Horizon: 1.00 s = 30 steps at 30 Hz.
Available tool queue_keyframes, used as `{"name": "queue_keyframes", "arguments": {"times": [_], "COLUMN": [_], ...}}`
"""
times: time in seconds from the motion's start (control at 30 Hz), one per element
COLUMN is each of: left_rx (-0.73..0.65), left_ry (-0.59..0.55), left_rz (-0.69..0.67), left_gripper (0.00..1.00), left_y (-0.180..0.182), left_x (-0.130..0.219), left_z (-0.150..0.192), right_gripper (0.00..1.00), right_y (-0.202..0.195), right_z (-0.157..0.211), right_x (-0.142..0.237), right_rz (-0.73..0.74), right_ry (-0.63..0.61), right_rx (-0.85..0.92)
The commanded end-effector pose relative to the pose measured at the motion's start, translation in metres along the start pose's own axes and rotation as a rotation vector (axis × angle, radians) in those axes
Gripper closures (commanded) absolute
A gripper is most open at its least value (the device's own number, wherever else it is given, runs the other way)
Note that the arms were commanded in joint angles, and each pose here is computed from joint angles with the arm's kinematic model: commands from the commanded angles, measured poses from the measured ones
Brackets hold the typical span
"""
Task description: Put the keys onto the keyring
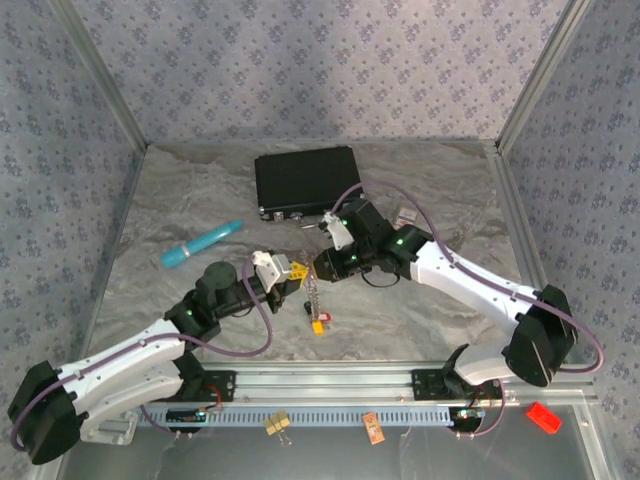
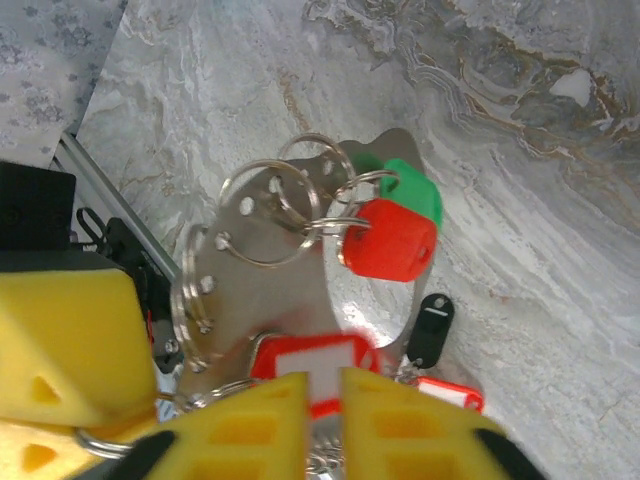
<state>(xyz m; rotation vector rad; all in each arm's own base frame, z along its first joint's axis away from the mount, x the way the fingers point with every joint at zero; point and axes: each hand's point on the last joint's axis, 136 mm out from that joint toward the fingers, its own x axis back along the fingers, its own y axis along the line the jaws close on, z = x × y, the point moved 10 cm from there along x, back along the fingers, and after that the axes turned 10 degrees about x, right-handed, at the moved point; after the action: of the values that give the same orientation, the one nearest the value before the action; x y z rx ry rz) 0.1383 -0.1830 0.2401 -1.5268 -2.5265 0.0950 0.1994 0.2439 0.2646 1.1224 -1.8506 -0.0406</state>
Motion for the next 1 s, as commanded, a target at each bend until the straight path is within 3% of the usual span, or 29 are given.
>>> {"name": "queue_keyframes", "arguments": {"times": [0.0,0.17,0.37,0.47,0.6,0.97], "left_rx": [-0.020,-0.022,-0.041,-0.048,-0.064,-0.077], "left_ry": [-0.109,-0.126,-0.129,-0.124,-0.119,-0.104], "left_rz": [0.035,0.060,0.135,0.165,0.208,0.231], "left_gripper": [1.00,1.00,1.00,1.00,1.00,1.00], "left_y": [-0.005,-0.007,-0.012,-0.014,-0.017,-0.017], "left_x": [0.004,0.005,0.007,0.007,0.006,0.002], "left_z": [-0.016,-0.016,-0.015,-0.015,-0.015,-0.016], "right_gripper": [0.74,0.69,0.64,0.62,0.63,0.63], "right_y": [-0.002,-0.008,-0.008,-0.004,-0.003,0.007], "right_z": [0.003,0.019,0.050,0.064,0.064,0.065], "right_x": [0.016,0.027,0.033,0.029,0.022,0.004], "right_rz": [-0.029,0.063,0.076,0.089,0.126,-0.004], "right_ry": [-0.038,-0.116,-0.408,-0.417,-0.345,-0.383], "right_rx": [0.038,0.284,0.791,0.998,1.072,1.114]}}
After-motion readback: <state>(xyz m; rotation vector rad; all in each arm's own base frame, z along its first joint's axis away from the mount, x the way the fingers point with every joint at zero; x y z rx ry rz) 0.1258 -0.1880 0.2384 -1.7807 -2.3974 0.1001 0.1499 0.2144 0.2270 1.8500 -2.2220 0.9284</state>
